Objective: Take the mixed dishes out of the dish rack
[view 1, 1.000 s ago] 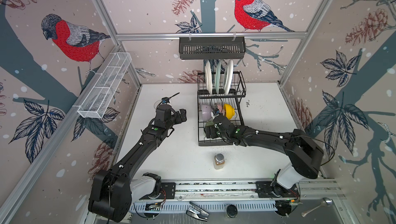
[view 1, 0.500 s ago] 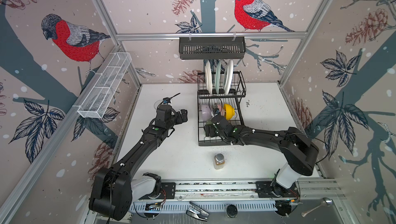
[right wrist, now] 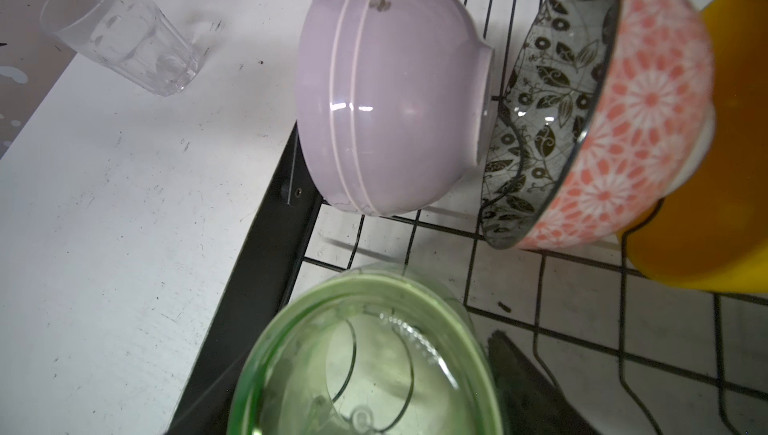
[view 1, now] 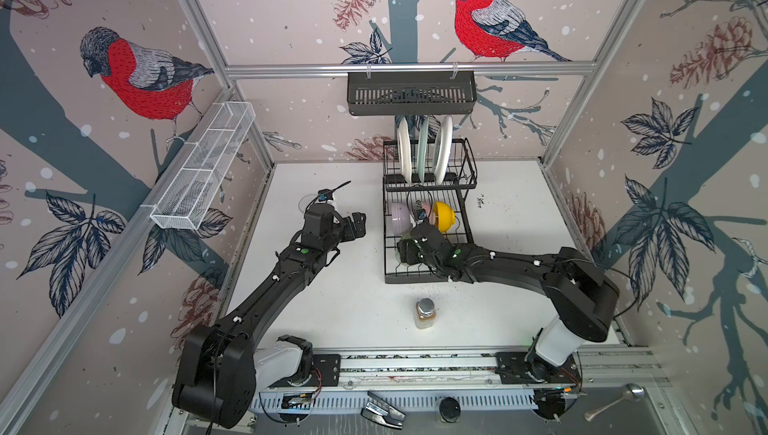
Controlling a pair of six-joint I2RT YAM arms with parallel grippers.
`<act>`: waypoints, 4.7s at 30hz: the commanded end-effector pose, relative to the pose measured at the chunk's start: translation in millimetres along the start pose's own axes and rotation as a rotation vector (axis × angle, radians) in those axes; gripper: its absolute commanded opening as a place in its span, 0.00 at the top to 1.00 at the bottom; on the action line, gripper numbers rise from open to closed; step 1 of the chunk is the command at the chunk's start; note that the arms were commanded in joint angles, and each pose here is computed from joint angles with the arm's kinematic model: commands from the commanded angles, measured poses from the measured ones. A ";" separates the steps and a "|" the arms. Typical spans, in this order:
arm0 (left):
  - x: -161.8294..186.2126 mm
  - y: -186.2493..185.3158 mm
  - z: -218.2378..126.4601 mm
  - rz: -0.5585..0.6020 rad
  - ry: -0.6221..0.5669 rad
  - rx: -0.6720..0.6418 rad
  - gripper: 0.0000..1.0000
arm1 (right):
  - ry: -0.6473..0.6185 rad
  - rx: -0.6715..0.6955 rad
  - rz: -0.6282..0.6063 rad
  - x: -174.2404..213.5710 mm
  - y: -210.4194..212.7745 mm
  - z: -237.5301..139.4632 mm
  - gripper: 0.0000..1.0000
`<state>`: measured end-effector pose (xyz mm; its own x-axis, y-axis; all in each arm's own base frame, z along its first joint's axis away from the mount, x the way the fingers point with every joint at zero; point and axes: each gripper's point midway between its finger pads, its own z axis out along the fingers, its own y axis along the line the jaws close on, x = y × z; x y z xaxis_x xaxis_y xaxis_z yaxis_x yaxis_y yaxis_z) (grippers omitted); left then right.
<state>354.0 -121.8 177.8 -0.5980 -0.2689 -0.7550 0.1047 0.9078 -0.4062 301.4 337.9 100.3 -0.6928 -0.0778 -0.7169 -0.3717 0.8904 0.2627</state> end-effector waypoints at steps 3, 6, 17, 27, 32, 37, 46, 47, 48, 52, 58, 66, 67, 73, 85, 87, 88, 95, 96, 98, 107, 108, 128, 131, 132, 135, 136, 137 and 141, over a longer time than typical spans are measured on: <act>-9.6 -11.2 -2.9 -0.005 -0.040 0.049 0.03 | -0.018 -0.024 0.025 -4.8 2.8 -6.5 0.27; -8.7 -16.2 -4.3 -0.006 -0.039 0.069 0.03 | -0.026 -0.040 0.037 -7.9 3.1 -10.7 0.29; -2.1 -29.0 -7.5 -0.018 -0.026 0.124 0.03 | -0.042 -0.150 0.122 -14.1 2.0 -21.8 0.34; 4.6 -49.9 -12.2 -0.031 -0.026 0.194 0.03 | -0.087 -0.207 0.160 -26.8 1.7 -40.5 0.34; 5.6 -67.1 -17.3 -0.057 -0.021 0.275 0.03 | -0.126 -0.239 0.190 -36.2 -0.4 -56.3 0.35; 6.5 -84.6 -22.4 -0.050 -0.018 0.317 0.03 | -0.186 -0.261 0.214 -49.2 -6.3 -76.9 0.35; 6.3 -121.4 -33.6 -0.069 -0.020 0.451 0.03 | -0.299 -0.293 0.274 -69.2 -27.4 -115.8 0.35; 6.9 -126.0 -34.9 -0.077 -0.019 0.475 0.03 | -0.306 -0.302 0.291 -70.1 -31.0 -118.5 0.35; 5.8 -131.6 -37.6 -0.085 -0.024 0.507 0.03 | -0.314 -0.316 0.305 -71.6 -34.3 -121.2 0.35; 7.1 -146.4 -39.5 -0.092 -0.014 0.566 0.04 | -0.342 -0.346 0.342 -77.0 -45.9 -130.9 0.35; 10.7 -161.8 -40.1 -0.086 -0.010 0.614 0.07 | -0.383 -0.346 0.363 -84.0 -56.4 -143.9 0.35; 10.6 -174.1 -39.6 -0.099 -0.018 0.653 0.08 | -0.413 -0.357 0.396 -90.6 -65.2 -151.7 0.35; 11.1 -176.0 -40.2 -0.100 -0.020 0.656 0.08 | -0.413 -0.361 0.402 -91.3 -66.0 -151.4 0.35; 19.3 -192.2 -43.6 -0.115 -0.011 0.693 0.11 | -0.422 -0.404 0.425 -96.7 -64.9 -153.8 0.37; 28.6 -228.4 -48.1 -0.170 0.020 0.840 0.20 | -0.457 -0.466 0.462 -103.3 -61.4 -164.1 0.38; 29.7 -231.4 -44.9 -0.181 0.031 0.847 0.21 | -0.467 -0.475 0.464 -104.2 -61.1 -166.3 0.38; 30.0 -233.6 -44.3 -0.183 0.036 0.857 0.22 | -0.472 -0.475 0.469 -105.0 -61.8 -167.1 0.38; 29.0 -244.0 -47.6 -0.187 0.023 0.910 0.28 | -0.466 -0.504 0.484 -107.7 -62.0 -166.3 0.38; 28.4 -245.8 -48.9 -0.186 0.023 0.922 0.29 | -0.465 -0.510 0.486 -108.5 -61.6 -166.7 0.38; 28.2 -248.5 -49.5 -0.191 0.025 0.939 0.31 | -0.465 -0.531 0.485 -110.4 -59.3 -168.1 0.38; 28.4 -267.4 -43.4 -0.239 0.061 1.021 0.42 | -0.448 -0.588 0.501 -114.4 -53.2 -165.9 0.38; 27.9 -268.8 -43.3 -0.242 0.060 1.026 0.43 | -0.445 -0.595 0.506 -114.5 -52.4 -165.9 0.38; 33.8 -272.6 -35.1 -0.285 0.085 1.060 0.78 | -0.390 -0.644 0.535 -97.5 -49.0 -158.6 0.38; 35.2 -271.9 -35.0 -0.285 0.088 1.060 0.82 | -0.391 -0.634 0.533 -96.4 -50.8 -158.5 0.39; 35.2 -272.1 -35.4 -0.284 0.088 1.062 0.84 | -0.395 -0.629 0.531 -97.0 -51.8 -159.4 0.38; 35.3 -272.1 -36.1 -0.286 0.092 1.064 0.88 | -0.404 -0.628 0.522 -98.0 -51.7 -163.2 0.38; 36.1 -272.0 -36.2 -0.286 0.094 1.065 0.88 | -0.408 -0.626 0.520 -98.4 -52.2 -164.3 0.37; 35.7 -272.1 -36.7 -0.286 0.092 1.066 0.89 | -0.411 -0.625 0.517 -98.7 -52.1 -165.2 0.37; 36.4 -270.9 -35.6 -0.282 0.088 1.060 0.93 | -0.416 -0.601 0.518 -97.2 -56.0 -165.4 0.32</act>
<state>271.4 -366.8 283.2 -0.7756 -0.3508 -0.5248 0.5492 0.0347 -0.8349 291.3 219.6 267.1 -0.6444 0.5931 -0.4827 -0.3651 0.3160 0.8757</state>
